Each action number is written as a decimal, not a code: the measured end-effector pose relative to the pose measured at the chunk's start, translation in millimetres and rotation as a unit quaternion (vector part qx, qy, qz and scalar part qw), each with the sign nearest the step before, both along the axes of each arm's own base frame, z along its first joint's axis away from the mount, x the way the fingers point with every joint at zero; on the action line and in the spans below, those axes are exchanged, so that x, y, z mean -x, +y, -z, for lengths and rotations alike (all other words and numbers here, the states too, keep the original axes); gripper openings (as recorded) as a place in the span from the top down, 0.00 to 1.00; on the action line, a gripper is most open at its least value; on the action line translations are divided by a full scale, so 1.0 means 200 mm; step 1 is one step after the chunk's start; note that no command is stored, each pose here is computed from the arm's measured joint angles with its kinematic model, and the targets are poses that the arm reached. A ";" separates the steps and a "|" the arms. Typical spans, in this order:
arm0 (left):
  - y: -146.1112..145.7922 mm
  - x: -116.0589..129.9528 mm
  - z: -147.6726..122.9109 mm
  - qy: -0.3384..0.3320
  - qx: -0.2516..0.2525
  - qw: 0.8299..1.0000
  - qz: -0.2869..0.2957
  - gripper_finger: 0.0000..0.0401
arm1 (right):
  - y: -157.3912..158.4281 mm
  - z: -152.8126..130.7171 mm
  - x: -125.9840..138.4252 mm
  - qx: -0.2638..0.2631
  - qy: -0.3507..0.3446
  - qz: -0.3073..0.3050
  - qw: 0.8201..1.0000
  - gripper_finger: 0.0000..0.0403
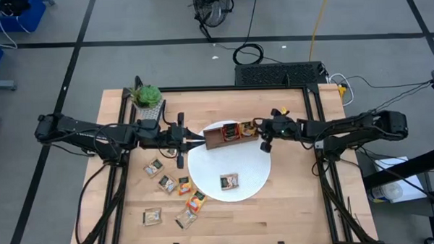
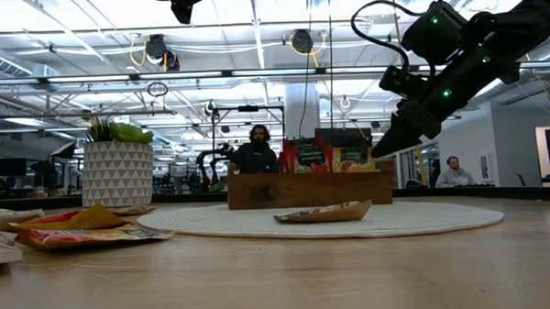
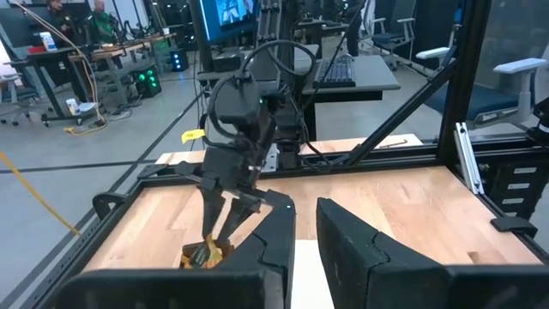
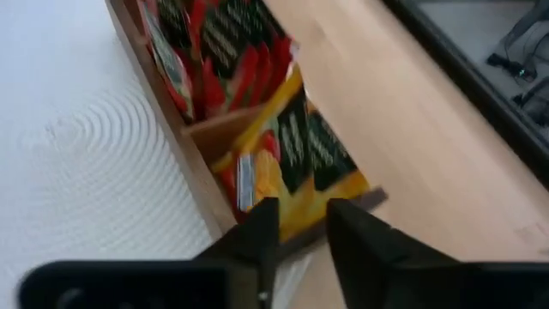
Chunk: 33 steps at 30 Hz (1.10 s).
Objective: Pick & Place Tea
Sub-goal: Put the yellow tea bag into the right section of the wooden organizer
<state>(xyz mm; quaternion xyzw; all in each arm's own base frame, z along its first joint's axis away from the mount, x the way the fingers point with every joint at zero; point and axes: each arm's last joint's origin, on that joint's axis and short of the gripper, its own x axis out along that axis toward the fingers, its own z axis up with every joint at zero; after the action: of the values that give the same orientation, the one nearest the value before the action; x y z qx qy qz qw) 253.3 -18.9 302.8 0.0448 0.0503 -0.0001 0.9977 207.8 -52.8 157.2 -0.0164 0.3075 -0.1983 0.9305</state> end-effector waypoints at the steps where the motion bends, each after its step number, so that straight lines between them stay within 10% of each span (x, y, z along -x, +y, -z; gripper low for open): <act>1: 0.00 0.00 0.00 0.000 0.000 1.000 0.000 0.86 | 0.00 -0.01 0.00 0.003 -0.008 -0.001 1.000 0.73; 7: 0.00 0.00 0.00 0.000 0.000 1.000 0.000 0.86 | -0.01 -0.13 -0.07 0.055 -0.030 0.001 0.998 0.64; 17: 0.00 0.00 0.00 0.002 0.004 1.000 0.000 0.86 | 0.02 -0.62 -0.27 0.048 0.127 -0.082 0.987 0.85; 24: 0.00 0.00 0.01 0.005 -0.004 1.000 0.000 0.86 | 0.03 -0.49 -0.48 -0.016 0.313 -0.167 0.935 1.00; 33: 0.00 0.00 0.03 0.034 -0.001 0.999 -0.001 0.86 | -0.06 -0.23 -0.60 -0.036 0.384 -0.178 0.905 1.00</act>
<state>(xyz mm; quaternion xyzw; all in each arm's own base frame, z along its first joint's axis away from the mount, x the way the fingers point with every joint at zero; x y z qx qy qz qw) 253.0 -18.6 296.0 0.0456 0.0839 -0.0010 0.9954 327.7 -64.0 203.8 -0.1121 0.6404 0.0035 0.7598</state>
